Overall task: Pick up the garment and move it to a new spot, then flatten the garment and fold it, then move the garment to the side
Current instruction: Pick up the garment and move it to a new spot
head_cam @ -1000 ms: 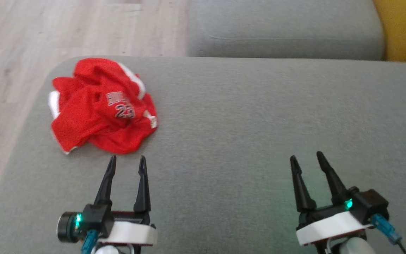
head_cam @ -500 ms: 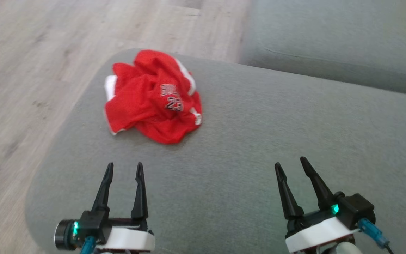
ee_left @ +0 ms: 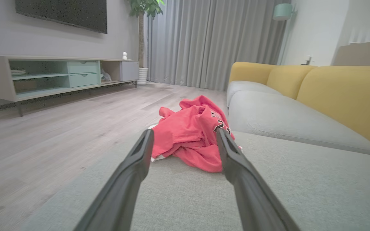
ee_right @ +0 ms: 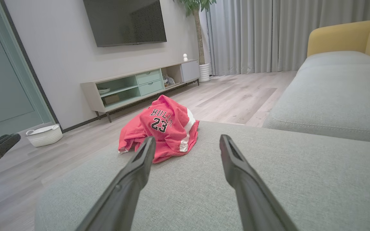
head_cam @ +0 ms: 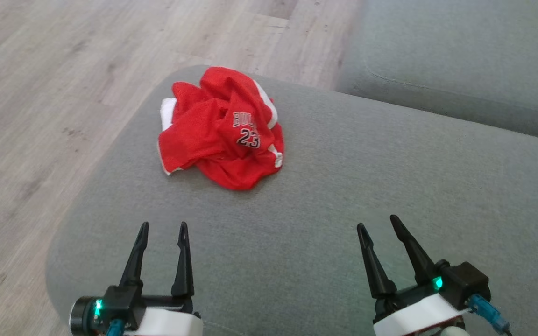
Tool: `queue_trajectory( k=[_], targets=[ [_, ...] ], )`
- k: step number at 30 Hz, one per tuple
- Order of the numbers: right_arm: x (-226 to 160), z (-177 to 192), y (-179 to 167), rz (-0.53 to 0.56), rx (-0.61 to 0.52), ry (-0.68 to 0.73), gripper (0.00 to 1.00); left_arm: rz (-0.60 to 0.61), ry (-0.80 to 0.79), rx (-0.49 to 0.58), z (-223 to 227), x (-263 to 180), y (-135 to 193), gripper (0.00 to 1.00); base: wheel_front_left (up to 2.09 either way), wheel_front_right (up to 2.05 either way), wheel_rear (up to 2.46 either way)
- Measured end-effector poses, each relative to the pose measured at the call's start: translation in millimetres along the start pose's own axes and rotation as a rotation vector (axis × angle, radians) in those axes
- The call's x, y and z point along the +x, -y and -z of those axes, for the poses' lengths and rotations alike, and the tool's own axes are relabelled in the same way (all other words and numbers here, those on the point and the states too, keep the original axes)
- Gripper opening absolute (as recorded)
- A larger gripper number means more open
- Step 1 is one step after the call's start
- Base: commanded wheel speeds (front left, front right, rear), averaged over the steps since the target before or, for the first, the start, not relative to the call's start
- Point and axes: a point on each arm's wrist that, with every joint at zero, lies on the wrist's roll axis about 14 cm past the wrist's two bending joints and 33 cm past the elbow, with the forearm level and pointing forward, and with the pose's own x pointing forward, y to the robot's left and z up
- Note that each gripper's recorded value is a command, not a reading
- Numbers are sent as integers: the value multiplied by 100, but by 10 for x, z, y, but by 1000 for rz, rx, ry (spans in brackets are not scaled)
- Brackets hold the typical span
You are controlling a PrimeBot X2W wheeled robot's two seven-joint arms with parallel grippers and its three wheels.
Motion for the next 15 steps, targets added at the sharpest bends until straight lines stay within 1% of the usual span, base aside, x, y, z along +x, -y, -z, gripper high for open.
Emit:
queue_trajectory(
  k=[3, 6, 8, 11, 13, 15],
  targets=[
    [-33, 7, 52, 20, 4, 0, 100, 37, -22, 3, 66, 38, 49, 100, 0, 0, 0],
    [-76, 20, 133, 49, 10, -2, 100, 92, -28, 41, 74, 194, 107, 100, 0, 0, 0],
    [-99, 42, 199, 70, 15, -6, 100, 140, -3, 82, -28, 425, 147, 100, 0, 0, 0],
    [-86, 49, 317, 99, 9, -5, 100, 211, 43, 155, -314, 903, 225, 100, 0, 0, 0],
    [-39, 16, 413, 116, 9, 8, 100, 262, 38, 202, -453, 1223, 313, 100, 0, 0, 0],
    [15, -2, 517, 134, 9, 18, 100, 306, -16, 250, -472, 1519, 404, 100, 0, 0, 0]
  ],
)
